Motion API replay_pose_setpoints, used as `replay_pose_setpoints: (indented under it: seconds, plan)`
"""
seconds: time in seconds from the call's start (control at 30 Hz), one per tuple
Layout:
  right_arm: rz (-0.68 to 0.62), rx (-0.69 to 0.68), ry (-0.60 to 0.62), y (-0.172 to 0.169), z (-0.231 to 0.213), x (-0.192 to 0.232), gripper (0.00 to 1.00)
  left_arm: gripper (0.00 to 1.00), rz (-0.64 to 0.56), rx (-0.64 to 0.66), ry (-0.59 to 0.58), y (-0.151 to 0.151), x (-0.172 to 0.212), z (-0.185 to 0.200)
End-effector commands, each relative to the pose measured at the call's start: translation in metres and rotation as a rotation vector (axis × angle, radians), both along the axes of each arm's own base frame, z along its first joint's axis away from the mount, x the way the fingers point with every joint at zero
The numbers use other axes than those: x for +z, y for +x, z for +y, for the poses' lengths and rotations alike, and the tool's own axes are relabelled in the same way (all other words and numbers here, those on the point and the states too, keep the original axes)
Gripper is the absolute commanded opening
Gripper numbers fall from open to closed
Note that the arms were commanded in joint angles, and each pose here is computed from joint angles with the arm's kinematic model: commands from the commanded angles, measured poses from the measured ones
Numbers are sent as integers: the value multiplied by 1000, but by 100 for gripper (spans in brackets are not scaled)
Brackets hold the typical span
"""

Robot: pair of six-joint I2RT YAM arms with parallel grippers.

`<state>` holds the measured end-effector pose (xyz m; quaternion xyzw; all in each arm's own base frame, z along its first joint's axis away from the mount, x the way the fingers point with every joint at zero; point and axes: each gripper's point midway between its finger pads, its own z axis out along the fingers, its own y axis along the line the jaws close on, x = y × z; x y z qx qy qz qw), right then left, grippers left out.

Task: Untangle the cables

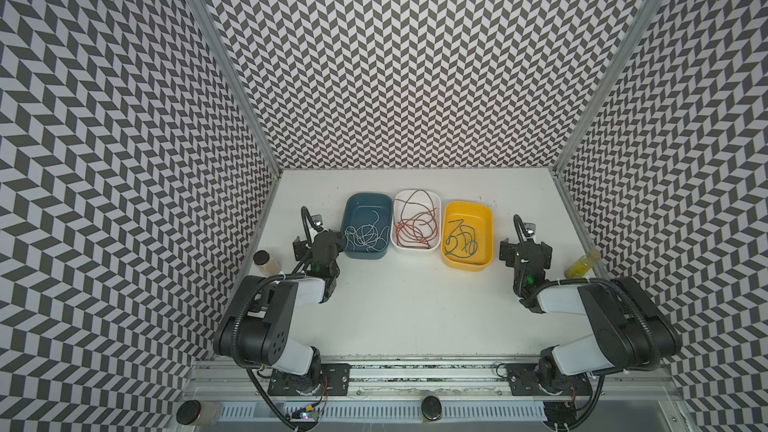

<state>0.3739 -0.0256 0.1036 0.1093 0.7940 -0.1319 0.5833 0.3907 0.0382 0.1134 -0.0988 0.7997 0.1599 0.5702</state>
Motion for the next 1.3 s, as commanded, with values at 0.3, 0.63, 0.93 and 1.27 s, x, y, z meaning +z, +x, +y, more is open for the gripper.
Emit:
replay_pose_setpoints:
  seconds: [0.3,0.63,0.93,1.27]
  plan:
    - [-79,124,-12,25,17,12,100,100,-81,-83,-131,14,-1,8]
    - [-63,108,39,29,6,10,100,100,-78,-82,-132,13,-1,9]
    - [-59,109,38,28,6,9,100,100,-74,-82,-134,13,-2,9]
    - [-59,109,39,28,6,9,100,100,-65,-85,-131,15,-3,7]
